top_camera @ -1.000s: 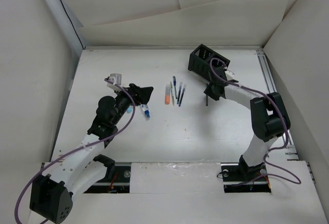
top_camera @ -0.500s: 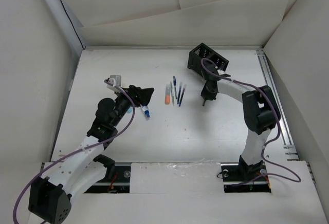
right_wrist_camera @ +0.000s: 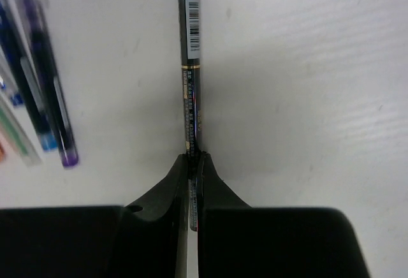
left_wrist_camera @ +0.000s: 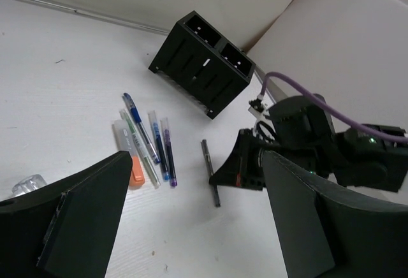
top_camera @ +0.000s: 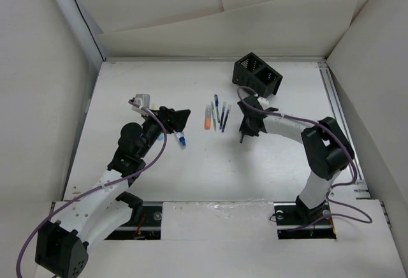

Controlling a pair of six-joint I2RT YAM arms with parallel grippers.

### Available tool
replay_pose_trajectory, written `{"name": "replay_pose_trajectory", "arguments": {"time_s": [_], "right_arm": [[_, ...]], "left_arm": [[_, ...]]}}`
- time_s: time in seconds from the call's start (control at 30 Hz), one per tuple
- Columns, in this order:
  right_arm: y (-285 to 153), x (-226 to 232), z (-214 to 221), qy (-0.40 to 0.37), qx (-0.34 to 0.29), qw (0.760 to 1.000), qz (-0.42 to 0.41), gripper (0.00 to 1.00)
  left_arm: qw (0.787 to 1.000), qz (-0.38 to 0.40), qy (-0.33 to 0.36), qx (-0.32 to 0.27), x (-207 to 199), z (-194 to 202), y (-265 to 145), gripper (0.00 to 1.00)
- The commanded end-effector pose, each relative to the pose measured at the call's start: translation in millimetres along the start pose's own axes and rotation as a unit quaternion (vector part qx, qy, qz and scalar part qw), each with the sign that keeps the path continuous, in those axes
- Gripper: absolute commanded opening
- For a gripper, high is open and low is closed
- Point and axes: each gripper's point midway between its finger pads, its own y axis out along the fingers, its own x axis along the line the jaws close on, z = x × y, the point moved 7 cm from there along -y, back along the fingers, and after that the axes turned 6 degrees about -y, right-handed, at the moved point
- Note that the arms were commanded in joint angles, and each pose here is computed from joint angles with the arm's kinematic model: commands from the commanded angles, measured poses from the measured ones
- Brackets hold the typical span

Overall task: Sort the stationery into containers
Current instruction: Move the pen to the center of the board, then pick up the pen from the center of the board.

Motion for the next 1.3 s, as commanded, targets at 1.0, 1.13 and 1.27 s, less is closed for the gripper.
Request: {"name": "replay_pose_trajectory", "arguments": {"time_s": [1.0, 1.13, 1.27], "right_arm": [[9.3, 21.3, -0.1, -0.128, -0.044, 0.989, 0.054, 0.42], [15.5, 26.6, -8.1, -0.132, -0.044, 0.989, 0.051, 0.42], [20.3, 27.9, -8.3, -0.144, -0.039, 0.987, 0.055, 0.34]], "left_arm": [[1.0, 0.023, -0.003, -0.007, -6.0, -2.7, 6.9, 0.8], [1.0, 0.023, -0.003, -0.007, -6.0, -2.7, 6.9, 0.8], [1.0, 0.02, -0.003, -0.004, -4.4, -0.9, 8.1, 0.79]]}}
